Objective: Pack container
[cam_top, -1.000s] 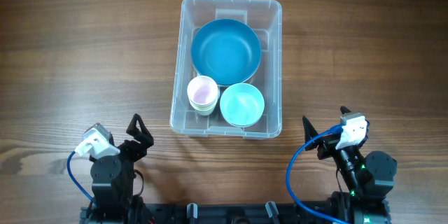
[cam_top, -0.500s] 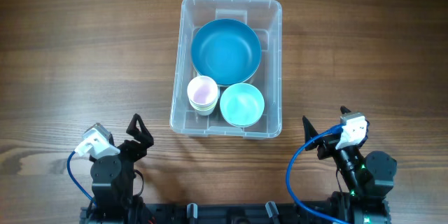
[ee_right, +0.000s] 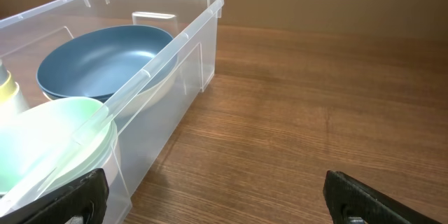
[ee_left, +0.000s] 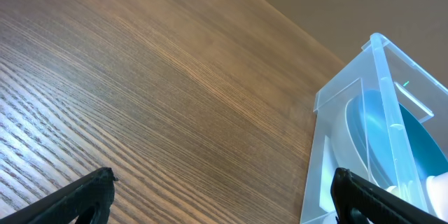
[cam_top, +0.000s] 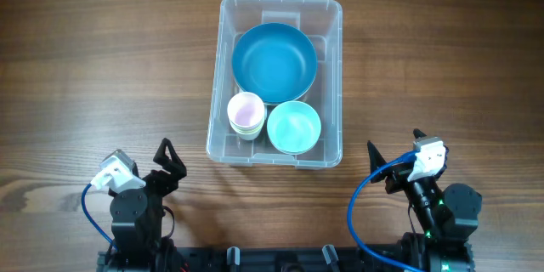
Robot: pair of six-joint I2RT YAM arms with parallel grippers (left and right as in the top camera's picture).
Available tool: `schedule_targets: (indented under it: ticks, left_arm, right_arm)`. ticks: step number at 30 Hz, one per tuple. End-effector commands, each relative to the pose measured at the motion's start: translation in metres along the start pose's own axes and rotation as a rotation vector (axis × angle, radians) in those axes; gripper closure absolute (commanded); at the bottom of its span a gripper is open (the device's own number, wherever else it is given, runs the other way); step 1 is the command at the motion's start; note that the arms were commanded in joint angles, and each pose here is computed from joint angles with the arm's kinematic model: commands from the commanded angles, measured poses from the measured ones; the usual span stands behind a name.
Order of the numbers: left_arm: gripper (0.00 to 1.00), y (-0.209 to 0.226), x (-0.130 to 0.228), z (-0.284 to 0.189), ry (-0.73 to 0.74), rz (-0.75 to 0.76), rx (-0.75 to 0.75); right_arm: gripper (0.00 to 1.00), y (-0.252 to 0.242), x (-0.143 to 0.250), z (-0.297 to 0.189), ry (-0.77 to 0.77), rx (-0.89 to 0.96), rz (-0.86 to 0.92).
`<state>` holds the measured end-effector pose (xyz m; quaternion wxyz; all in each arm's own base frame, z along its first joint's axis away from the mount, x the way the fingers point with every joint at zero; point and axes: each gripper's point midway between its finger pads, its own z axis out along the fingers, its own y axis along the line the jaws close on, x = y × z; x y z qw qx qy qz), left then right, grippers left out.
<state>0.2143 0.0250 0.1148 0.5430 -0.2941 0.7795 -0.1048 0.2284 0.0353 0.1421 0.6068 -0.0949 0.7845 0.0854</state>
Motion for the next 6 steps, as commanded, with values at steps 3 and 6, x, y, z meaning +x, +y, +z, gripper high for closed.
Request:
schedule_targets:
  ticks: [3,6]
  left_arm:
    - [0.0,0.0004,-0.0001,0.0005,-0.004,0.003,0.004]
    - [0.0,0.0004,-0.0001,0.0005,-0.004,0.003,0.004]
  right_arm:
    - [0.0,0.0037,-0.0032,-0.0008,-0.019,-0.017,-0.021]
    - [0.0,0.0037,-0.0032,-0.0008,-0.019,-0.017,-0.021]
